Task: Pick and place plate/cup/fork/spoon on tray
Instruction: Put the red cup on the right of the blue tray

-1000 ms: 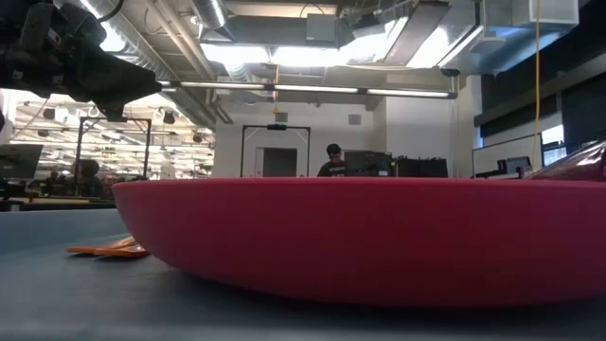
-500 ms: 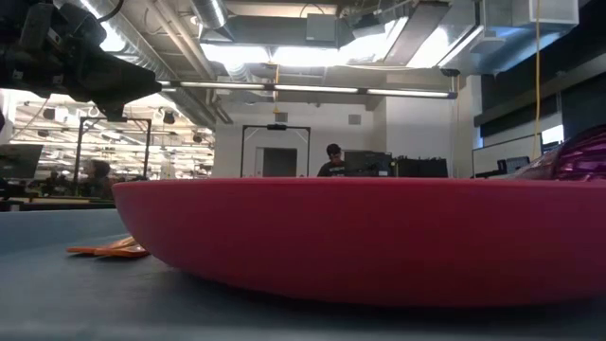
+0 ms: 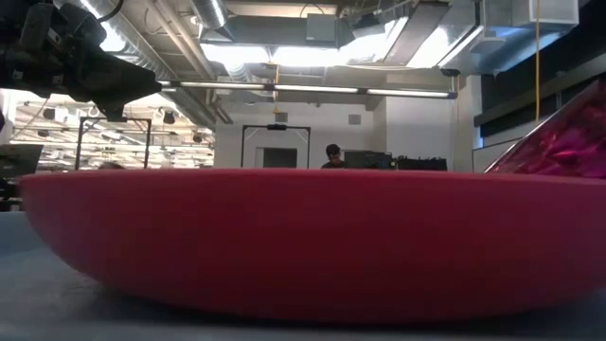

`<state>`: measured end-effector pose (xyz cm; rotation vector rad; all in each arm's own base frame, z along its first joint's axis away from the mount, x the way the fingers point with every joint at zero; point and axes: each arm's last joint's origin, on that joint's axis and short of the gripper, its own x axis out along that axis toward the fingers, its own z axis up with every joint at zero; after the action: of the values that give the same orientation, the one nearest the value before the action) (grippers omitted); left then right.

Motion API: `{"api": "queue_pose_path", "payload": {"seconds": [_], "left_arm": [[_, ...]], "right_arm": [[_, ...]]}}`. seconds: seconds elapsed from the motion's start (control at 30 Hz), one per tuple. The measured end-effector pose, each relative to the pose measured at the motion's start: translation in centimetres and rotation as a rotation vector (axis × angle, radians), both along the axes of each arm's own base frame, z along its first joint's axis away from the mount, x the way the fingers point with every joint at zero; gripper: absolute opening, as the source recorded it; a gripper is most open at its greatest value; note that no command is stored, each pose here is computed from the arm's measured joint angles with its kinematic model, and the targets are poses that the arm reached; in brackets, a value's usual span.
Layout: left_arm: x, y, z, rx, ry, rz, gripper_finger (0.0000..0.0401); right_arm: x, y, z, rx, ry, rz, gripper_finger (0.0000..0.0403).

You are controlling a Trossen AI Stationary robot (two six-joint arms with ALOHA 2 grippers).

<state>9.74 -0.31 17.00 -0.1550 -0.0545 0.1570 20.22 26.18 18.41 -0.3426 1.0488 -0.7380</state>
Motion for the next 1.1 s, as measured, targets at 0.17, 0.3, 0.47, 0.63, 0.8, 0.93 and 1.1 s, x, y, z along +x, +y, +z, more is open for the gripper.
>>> {"api": "queue_pose_path", "payload": {"seconds": [0.17,0.3,0.47,0.63,0.8,0.93,1.1], "left_arm": [[0.0,0.0,0.0,0.0,0.0,0.0,0.0115],[0.0,0.0,0.0,0.0,0.0,0.0,0.0115],[0.0,0.0,0.0,0.0,0.0,0.0,0.0115],[0.0,0.0,0.0,0.0,0.0,0.0,0.0115],[0.0,0.0,0.0,0.0,0.0,0.0,0.0115],[0.0,0.0,0.0,0.0,0.0,0.0,0.0115],[0.0,0.0,0.0,0.0,0.0,0.0,0.0115]], "right_arm": [[0.1,0.3,2.6,0.072,-0.026,0.029,0.0006],[-0.1,0.0,4.9,0.184,0.01,0.007,0.0006],[-0.3,-0.6,8.0,0.378,0.095,-0.055,0.0006],[0.3,-0.9,9.1,0.494,0.116,-0.101,0.0006],[1.5,-0.2,8.2,0.612,0.126,-0.127,0.0006],[2.0,0.5,7.8,0.676,0.12,-0.11,0.0006],[1.8,0.6,7.8,0.715,0.164,-0.136,0.0006]]}}
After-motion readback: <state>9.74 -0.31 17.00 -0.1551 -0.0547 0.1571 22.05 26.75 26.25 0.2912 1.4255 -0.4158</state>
